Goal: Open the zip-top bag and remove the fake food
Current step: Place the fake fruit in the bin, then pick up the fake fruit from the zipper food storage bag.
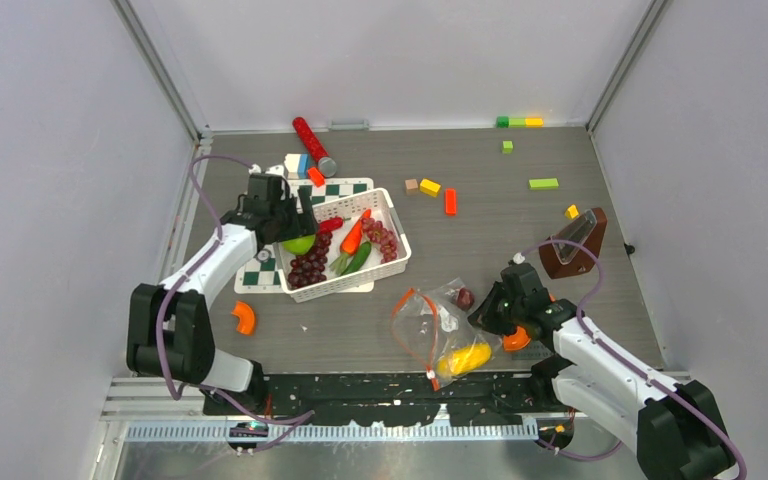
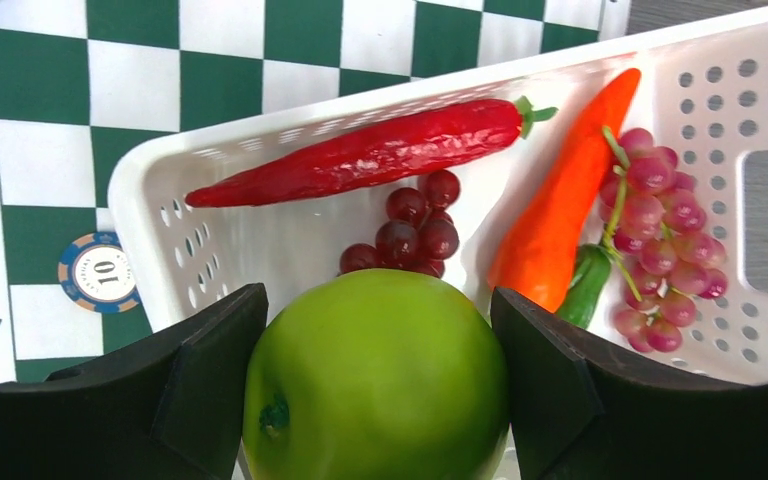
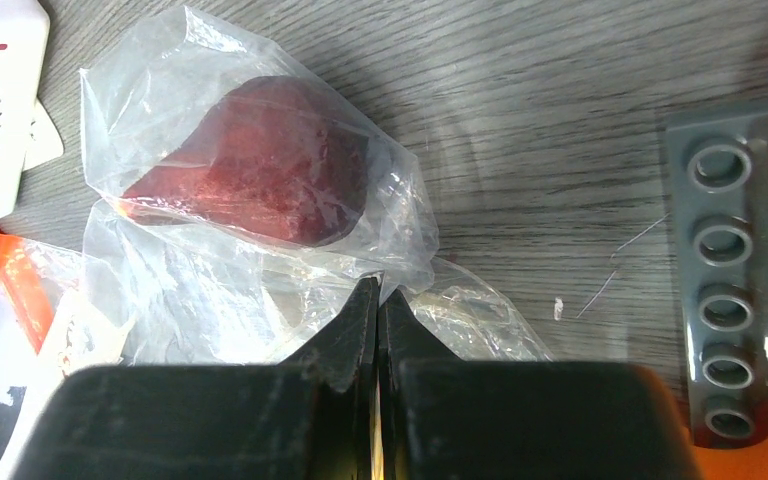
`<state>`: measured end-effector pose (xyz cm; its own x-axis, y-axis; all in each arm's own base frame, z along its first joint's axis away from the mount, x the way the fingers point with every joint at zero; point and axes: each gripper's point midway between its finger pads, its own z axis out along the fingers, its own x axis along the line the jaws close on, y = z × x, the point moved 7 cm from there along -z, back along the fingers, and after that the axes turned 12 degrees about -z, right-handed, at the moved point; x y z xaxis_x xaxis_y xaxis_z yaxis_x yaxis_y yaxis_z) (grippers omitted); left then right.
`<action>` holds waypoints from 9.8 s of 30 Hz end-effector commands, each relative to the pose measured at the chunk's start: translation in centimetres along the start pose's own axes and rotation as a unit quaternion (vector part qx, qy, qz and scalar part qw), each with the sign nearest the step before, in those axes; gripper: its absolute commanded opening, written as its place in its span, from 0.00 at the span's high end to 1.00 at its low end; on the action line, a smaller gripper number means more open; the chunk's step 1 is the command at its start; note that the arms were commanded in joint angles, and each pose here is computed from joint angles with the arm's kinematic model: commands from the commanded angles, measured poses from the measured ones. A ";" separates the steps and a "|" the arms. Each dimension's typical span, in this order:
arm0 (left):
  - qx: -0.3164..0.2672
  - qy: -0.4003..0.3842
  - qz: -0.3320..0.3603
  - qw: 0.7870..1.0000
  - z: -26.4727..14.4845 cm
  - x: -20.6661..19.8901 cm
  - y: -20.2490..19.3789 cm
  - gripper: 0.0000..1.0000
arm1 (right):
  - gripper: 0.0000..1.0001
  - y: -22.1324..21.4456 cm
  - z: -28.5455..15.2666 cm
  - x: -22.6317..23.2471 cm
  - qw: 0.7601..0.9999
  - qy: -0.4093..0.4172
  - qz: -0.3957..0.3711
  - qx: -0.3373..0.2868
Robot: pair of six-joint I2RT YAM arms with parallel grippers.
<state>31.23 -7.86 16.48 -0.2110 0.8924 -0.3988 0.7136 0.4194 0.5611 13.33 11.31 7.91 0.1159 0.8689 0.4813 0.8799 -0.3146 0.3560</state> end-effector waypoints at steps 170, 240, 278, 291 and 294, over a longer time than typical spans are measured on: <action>0.170 -0.339 0.178 0.908 -8.5 -20.2 -34.6 0.51 | 1.00 0.3 -2.0 -0.7 0.988 -0.004 0.123 -0.094; 0.199 -0.357 0.224 0.885 -7.4 -23.3 -38.8 0.47 | 1.00 -0.9 -0.6 -1.8 0.986 -0.021 0.146 -0.072; 0.080 0.005 0.370 0.926 -5.7 -14.6 -36.0 0.46 | 1.00 -0.6 -1.6 -2.7 0.987 -0.067 0.119 -0.088; 0.068 -0.084 0.306 0.946 -7.9 -15.1 -34.2 0.23 | 1.00 -0.7 -1.5 -2.9 0.987 -0.070 0.116 -0.088; 0.069 -0.106 0.297 0.947 -8.3 -15.5 -34.1 0.22 | 1.00 -0.7 -1.5 -2.9 0.987 -0.069 0.116 -0.089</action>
<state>4.36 -35.06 8.25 0.3738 0.9136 -0.1602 0.7678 -0.2079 0.6060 11.16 8.88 6.99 0.3750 0.7938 0.4789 0.7503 -0.5633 0.3461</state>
